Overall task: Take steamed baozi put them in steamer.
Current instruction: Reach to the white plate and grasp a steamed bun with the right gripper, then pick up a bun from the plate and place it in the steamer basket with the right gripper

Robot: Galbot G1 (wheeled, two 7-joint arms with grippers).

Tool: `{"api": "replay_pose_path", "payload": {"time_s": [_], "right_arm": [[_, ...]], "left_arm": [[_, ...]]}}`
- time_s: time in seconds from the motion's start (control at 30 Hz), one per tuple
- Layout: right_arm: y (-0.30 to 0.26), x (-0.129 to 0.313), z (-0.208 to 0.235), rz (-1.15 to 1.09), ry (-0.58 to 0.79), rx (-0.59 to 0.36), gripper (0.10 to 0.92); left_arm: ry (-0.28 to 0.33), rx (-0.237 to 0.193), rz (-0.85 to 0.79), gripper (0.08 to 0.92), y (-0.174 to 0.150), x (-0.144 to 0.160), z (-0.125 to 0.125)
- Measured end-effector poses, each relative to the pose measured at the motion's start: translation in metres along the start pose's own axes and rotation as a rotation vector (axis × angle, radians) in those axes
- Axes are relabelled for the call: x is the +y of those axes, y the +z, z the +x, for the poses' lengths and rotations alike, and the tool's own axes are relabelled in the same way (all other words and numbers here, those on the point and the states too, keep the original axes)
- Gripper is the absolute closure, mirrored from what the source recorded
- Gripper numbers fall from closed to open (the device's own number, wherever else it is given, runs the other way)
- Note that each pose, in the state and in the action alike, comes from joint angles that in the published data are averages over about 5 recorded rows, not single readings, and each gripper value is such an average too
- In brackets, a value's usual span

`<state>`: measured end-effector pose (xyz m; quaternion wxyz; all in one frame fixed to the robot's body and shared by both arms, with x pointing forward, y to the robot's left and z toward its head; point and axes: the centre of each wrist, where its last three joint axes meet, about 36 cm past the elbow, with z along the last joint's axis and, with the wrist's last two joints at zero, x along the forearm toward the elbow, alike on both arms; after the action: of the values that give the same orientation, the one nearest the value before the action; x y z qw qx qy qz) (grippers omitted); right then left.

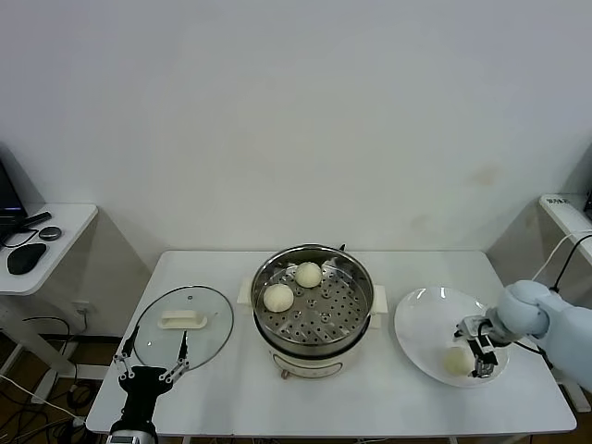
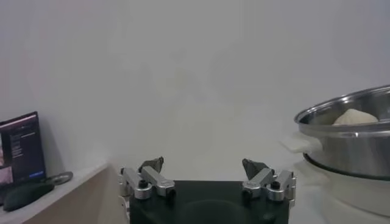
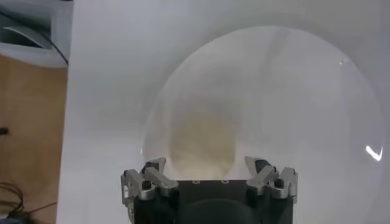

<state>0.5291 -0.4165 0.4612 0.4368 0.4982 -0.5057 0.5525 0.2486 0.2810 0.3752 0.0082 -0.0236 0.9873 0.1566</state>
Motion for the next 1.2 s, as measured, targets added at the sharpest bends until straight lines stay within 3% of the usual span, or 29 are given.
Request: {"api": "replay_pose_path", "payload": {"time_s": [0.4,0.67,0.97,1.2], "right_arm": [[-0.002,-0.002,0.000,-0.019,0.004,0.000,0.472],[0.000,-0.016,0.028,-0.013,0.020,-0.015,0.568],[-0.007,-0.066,0.106,0.013,0.111,-0.087,0.565],[-0.057,-0.112,0.186,0.147,0.217,-0.209,0.561]], "left_arm": [[0.001,-0.002,0.002,0.177,-0.001,-0.001,0.000],[0.004,-0.010,0.001,0.177,-0.002,-0.001,-0.001],[0.013,-0.024,0.001,0.177,-0.004,0.000,-0.005],[0.008,-0.032,0.004,0.177,-0.005,0.001,-0.008]]}}
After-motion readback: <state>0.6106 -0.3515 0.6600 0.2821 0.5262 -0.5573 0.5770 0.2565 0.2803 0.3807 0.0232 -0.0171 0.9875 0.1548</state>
